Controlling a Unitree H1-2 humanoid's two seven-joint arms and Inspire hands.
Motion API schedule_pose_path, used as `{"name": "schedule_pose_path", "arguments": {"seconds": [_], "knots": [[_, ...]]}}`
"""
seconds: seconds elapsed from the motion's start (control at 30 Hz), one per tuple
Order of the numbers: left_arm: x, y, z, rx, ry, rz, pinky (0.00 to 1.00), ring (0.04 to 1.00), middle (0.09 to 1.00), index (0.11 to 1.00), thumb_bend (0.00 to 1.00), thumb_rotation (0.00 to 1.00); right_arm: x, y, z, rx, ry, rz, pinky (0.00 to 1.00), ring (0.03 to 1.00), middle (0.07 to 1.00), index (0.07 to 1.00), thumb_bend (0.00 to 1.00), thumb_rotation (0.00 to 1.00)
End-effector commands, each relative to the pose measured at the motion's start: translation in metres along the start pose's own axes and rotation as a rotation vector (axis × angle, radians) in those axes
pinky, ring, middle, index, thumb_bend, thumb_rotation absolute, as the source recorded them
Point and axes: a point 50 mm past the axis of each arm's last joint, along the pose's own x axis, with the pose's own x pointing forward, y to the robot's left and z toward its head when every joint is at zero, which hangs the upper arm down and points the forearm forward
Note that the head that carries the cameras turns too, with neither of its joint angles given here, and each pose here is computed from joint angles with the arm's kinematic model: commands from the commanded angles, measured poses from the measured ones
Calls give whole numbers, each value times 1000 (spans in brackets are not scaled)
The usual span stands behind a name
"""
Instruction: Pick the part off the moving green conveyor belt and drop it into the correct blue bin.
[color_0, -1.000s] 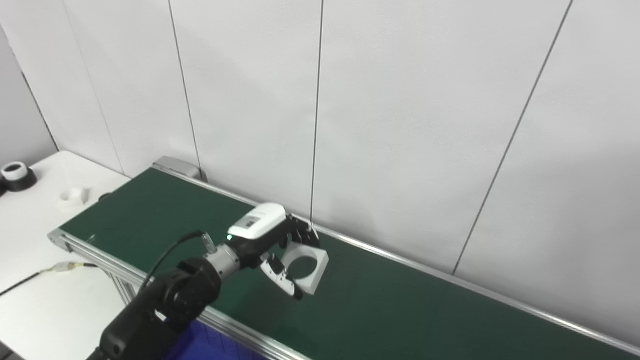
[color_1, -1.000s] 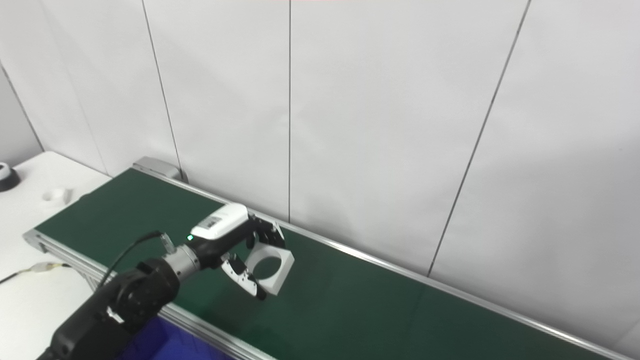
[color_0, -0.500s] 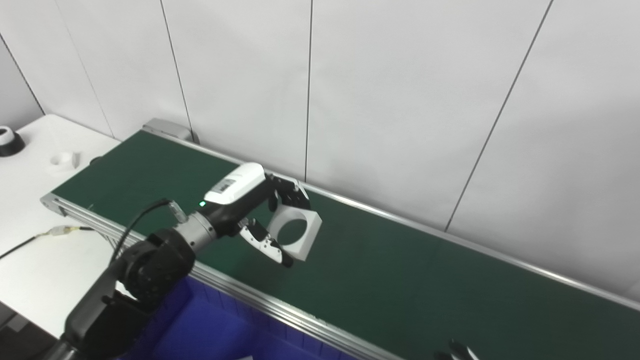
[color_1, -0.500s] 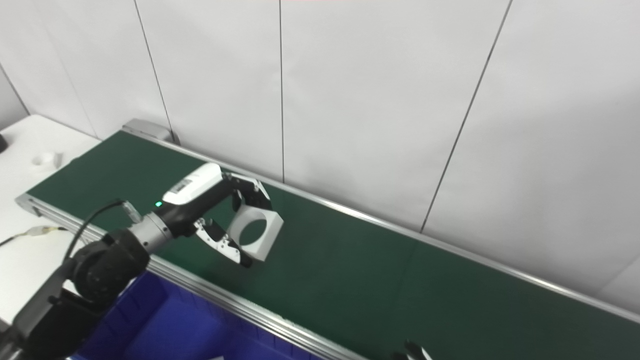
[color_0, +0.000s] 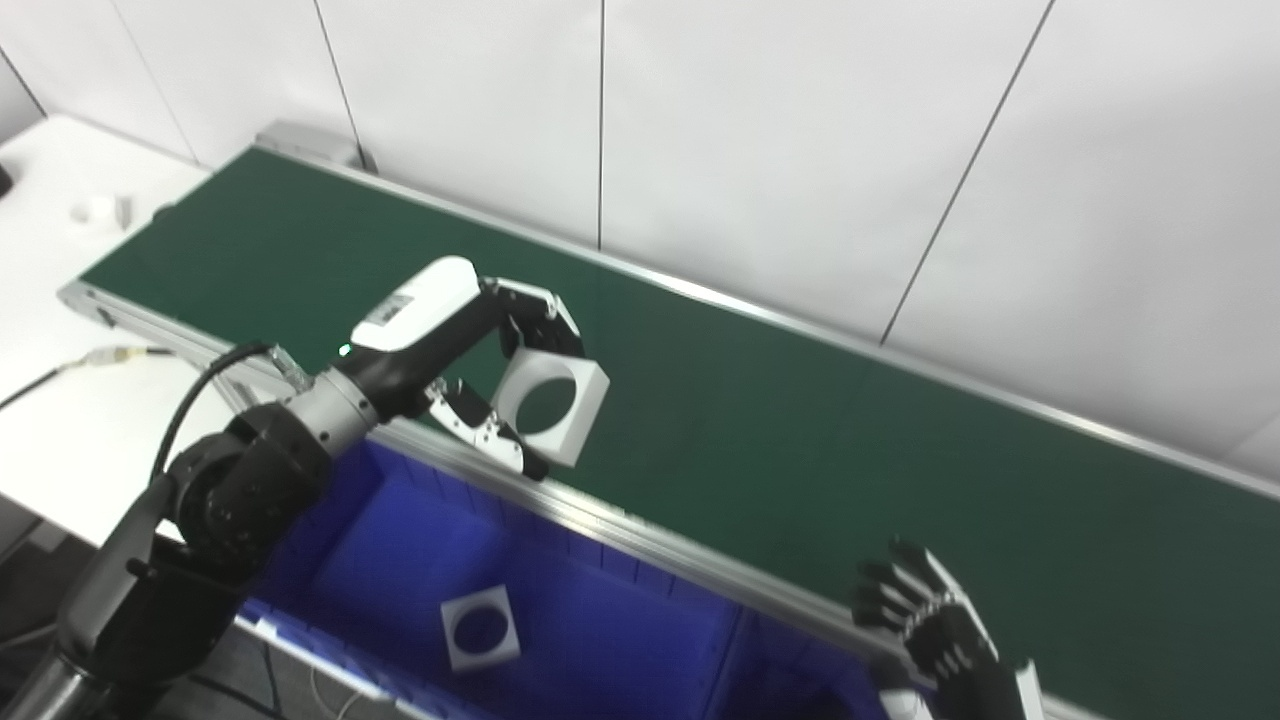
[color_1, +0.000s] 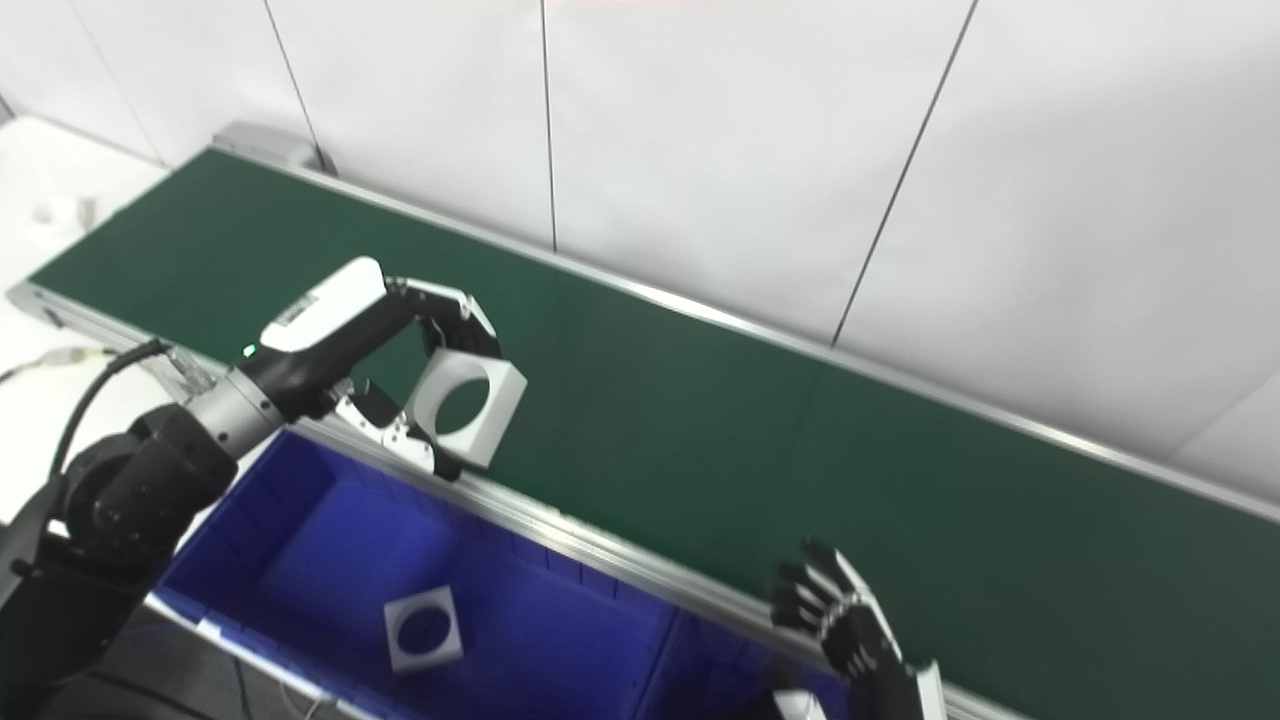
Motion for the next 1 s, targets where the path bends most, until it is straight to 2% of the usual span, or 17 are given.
{"name": "schedule_pose_path", "arguments": {"seconds": [0.0, 0.23, 0.37, 0.47, 0.9, 0.97], "knots": [[-2, 8, 10, 7, -47, 40, 416, 437, 487, 503, 480, 0, 4, 1, 11, -1, -39, -10, 644, 715, 771, 857, 568, 567], [-18, 4, 11, -13, -24, 51, 418, 451, 492, 495, 480, 0, 7, 2, 15, -7, -47, -16, 631, 705, 764, 852, 579, 576], [-34, 1, 6, -48, 17, 46, 398, 450, 500, 498, 479, 0, 8, 3, 17, -7, -47, -18, 629, 705, 761, 851, 583, 582], [-44, -3, 3, -70, 74, 33, 370, 458, 508, 501, 478, 0, 8, 3, 18, -5, -47, -18, 631, 707, 762, 852, 583, 586], [-78, -54, -23, -149, 233, -31, 345, 433, 493, 524, 476, 0, 7, -1, 20, -3, -54, -24, 630, 701, 756, 851, 591, 587], [-81, -64, -28, -158, 269, -43, 367, 425, 484, 520, 477, 0, 6, -2, 21, -3, -53, -27, 632, 705, 759, 853, 597, 601]]}}
